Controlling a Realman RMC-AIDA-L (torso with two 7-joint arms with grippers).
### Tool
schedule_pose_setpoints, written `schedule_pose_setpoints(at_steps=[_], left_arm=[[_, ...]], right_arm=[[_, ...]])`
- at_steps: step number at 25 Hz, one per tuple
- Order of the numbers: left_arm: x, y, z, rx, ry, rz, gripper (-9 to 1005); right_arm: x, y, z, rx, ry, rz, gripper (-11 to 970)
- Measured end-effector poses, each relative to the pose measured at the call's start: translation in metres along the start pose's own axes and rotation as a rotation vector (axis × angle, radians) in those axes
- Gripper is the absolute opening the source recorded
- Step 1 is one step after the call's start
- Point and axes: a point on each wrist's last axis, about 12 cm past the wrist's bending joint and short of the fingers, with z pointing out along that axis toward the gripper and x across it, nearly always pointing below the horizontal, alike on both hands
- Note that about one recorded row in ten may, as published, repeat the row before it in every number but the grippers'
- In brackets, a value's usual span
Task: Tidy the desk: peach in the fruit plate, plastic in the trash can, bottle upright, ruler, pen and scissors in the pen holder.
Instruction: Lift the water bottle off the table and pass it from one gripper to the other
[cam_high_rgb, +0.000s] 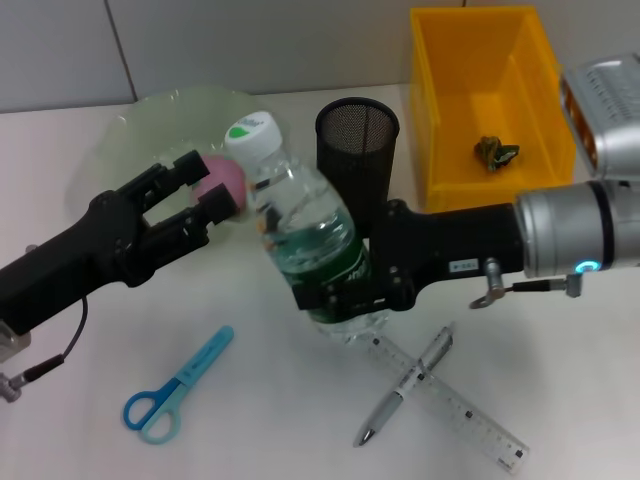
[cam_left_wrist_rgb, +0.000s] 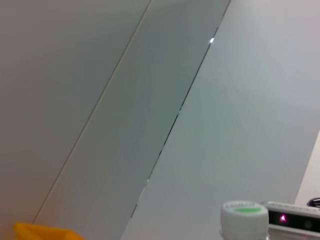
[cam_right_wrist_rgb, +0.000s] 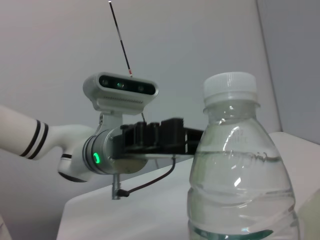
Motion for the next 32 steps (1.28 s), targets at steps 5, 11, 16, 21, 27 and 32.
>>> schedule_pose_setpoints(at_steps=[5, 11, 16, 21, 27, 32], left_arm=[[-0.002, -0.001, 0.006, 0.030, -0.005, 0.021, 783], [-0.002, -0.001, 0.010, 0.050, 0.000, 0.026, 783], [-0.002, -0.001, 0.012, 0.058, 0.004, 0.035, 782], [-0.003, -0.002, 0.012, 0.065, 0.002, 0.036, 782], [-0.003, -0.002, 0.012, 0.069, 0.000, 0.036, 781], [-0.004, -0.002, 0.012, 0.067, -0.003, 0.037, 780]], right_arm=[[0.005, 0.000, 0.010, -0.031, -0.003, 0.020, 766], [0.006, 0.000, 0.023, -0.067, -0.019, 0.020, 765], [0.005, 0.001, 0.030, -0.088, -0.001, 0.010, 765], [0.004, 0.001, 0.031, -0.089, -0.001, 0.008, 765], [0.004, 0.001, 0.031, -0.089, -0.001, 0.003, 765], [0.004, 0.001, 0.031, -0.089, -0.001, -0.002, 766]])
